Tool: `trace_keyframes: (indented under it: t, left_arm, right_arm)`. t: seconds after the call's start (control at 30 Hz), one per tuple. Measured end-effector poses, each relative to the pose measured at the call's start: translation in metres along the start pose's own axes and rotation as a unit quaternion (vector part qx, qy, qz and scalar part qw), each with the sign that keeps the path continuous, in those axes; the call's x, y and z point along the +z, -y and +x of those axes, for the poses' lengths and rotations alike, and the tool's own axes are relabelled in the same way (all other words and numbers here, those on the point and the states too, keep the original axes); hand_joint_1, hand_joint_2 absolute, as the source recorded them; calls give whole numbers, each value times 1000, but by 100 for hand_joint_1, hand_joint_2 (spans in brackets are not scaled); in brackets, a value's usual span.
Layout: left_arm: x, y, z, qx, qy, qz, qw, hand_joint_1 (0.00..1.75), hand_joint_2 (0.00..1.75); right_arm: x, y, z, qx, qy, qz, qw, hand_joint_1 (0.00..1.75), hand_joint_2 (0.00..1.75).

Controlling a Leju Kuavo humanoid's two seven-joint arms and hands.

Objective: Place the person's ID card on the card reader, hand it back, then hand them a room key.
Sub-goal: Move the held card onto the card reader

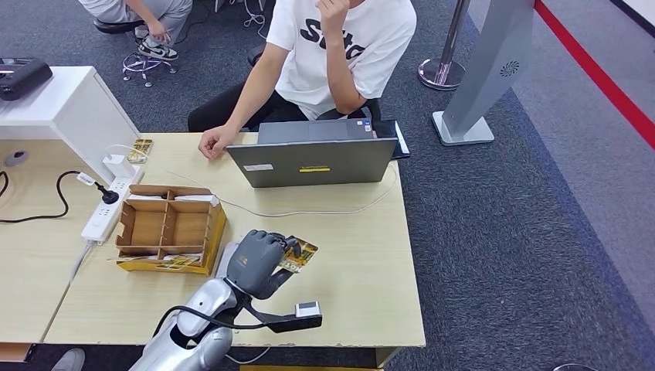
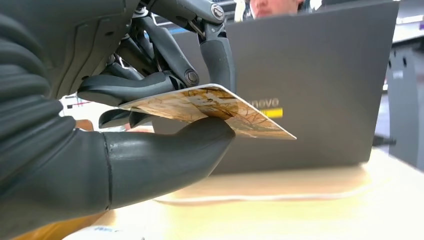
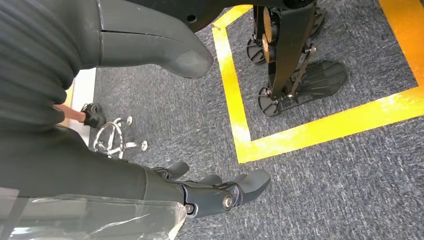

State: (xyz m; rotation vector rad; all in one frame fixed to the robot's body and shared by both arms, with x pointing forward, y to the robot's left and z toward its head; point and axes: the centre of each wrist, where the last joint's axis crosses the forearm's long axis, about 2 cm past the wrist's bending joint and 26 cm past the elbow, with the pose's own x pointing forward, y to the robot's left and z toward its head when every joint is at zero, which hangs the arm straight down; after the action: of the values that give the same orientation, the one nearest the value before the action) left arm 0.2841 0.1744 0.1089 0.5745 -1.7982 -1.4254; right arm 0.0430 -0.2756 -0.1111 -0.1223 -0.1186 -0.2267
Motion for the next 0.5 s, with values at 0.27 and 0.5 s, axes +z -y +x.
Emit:
trace_keyframes:
  t: [0.27,0.5]
  left_arm:
    - [9,0,-17,-23,-40,-29,998,175,175]
    - [37,-3,-29,-34,-51,-33,998,175,175]
  right_arm:
    - [0,1,-1,-12,-5,-3,1000,0,175]
    - [0,3,-4,-24,-11,-10,1000,0,175]
